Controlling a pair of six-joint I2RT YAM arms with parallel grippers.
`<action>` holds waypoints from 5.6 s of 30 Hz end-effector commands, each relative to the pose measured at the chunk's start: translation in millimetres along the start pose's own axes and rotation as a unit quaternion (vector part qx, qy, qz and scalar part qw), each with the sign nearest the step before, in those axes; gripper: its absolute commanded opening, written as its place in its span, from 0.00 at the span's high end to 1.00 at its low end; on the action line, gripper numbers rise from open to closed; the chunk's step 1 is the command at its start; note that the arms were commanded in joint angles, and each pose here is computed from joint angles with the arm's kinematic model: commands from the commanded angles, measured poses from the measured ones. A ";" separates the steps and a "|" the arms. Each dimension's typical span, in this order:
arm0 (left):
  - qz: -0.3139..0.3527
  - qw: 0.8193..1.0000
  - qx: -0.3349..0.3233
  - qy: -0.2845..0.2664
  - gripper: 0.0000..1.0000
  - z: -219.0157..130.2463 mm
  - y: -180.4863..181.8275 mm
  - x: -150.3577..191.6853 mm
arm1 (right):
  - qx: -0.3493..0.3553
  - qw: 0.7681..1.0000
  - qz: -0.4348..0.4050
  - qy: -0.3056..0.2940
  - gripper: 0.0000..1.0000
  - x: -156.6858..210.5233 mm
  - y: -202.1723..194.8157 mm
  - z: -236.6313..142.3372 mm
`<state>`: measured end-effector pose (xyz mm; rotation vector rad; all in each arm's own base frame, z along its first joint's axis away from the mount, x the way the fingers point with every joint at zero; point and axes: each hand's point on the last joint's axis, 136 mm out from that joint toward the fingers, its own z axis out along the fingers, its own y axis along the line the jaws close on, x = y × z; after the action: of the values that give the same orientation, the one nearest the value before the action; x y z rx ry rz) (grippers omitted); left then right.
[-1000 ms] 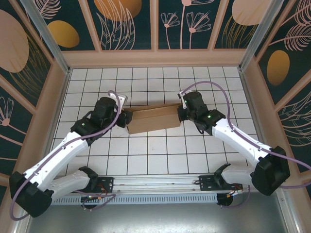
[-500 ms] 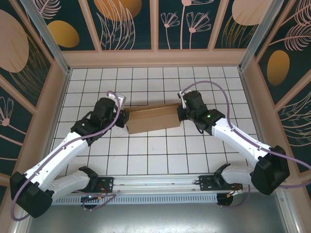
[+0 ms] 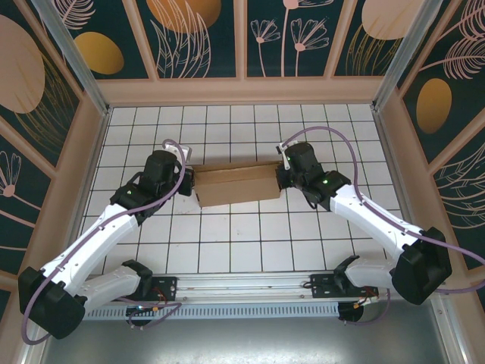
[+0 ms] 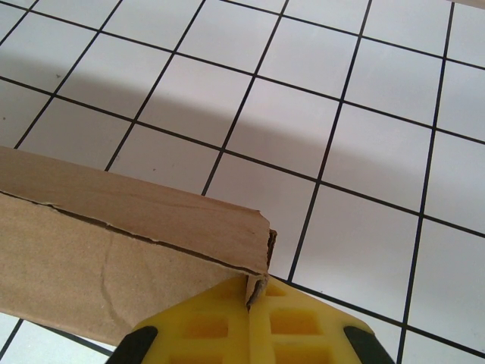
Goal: Fold the paper box
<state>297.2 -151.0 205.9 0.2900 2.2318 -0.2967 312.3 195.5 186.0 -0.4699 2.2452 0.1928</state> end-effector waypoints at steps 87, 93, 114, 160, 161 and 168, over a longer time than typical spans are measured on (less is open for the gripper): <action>-0.133 0.990 -0.013 0.047 0.89 29.1 13.6 56.3 | -0.014 0.993 0.017 0.114 1.00 77.5 7.6 20.4; -0.121 0.991 -0.018 0.058 0.91 33.0 14.1 56.8 | -0.037 0.997 0.019 0.065 0.75 42.0 13.0 -1.9; -0.096 0.993 -0.008 0.065 0.95 36.2 8.8 50.1 | -0.168 0.965 0.187 -0.077 0.82 -92.3 26.6 -57.6; -0.143 0.987 0.034 -0.060 0.47 -31.5 -3.4 -34.1 | -0.117 0.976 0.177 0.052 0.88 17.5 51.7 9.7; -0.143 0.988 0.029 -0.058 0.45 -26.9 -2.2 -32.9 | -0.117 0.976 0.177 0.052 0.88 17.4 51.9 9.4; -0.145 0.989 0.006 -0.025 0.44 15.4 5.1 -2.9 | -0.114 0.976 0.176 0.053 0.87 17.1 51.4 9.5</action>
<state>305.9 -154.6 210.9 -0.0064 2.2263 -0.4908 295.9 249.1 193.9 -0.2142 2.3182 0.7037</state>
